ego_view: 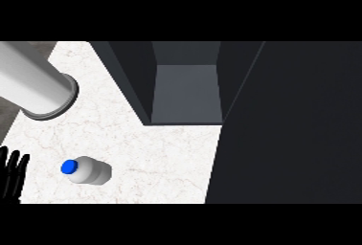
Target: Pick up the bottled water, place it into the cabinet and close the cabinet
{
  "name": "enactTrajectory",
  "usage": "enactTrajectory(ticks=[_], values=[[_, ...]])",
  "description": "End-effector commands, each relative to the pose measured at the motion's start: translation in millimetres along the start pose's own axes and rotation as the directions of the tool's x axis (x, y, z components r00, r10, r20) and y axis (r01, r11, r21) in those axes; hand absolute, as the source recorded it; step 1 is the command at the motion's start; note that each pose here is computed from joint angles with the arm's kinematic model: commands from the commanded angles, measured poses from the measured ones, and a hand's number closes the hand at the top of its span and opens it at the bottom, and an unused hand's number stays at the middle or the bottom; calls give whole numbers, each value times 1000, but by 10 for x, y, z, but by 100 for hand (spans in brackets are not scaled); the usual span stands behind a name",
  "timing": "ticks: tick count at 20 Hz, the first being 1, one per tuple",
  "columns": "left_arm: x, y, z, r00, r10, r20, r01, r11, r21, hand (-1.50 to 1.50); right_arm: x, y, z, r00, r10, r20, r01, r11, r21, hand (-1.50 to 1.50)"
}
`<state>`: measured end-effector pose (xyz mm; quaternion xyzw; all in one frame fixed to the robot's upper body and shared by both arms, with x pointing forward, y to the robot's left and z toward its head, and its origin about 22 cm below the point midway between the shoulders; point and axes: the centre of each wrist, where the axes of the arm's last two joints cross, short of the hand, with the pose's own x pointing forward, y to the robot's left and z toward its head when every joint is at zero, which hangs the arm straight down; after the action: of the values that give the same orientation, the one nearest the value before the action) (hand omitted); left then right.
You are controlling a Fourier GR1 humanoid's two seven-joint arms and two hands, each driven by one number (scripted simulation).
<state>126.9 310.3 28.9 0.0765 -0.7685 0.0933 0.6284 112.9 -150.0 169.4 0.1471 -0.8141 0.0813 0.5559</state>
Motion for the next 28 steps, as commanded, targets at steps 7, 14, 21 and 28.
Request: enactTrajectory(ticks=[7, 14, 21, 28], values=[[-464, -108, -46, 999, -2, -49, 0, 999, -39, -150, 190, 15, 147, 995, 83, 48, -80, 995, -52, -150], [-887, -265, -146, 998, 19, -61, -23, 998, -66, -150, 206, 8, 214, 995, 86, 46, -84, 996, -36, -150], [-1139, -268, -117, 998, -6, -67, 2, 998, -58, -150, 239, -36, 120, 992, 102, 72, -97, 993, -71, -150], [-1453, -414, -139, 997, -1, -72, 0, 1000, -21, -150, 141, 64, 134, 994, 65, 82, -61, 997, -52, -150]])
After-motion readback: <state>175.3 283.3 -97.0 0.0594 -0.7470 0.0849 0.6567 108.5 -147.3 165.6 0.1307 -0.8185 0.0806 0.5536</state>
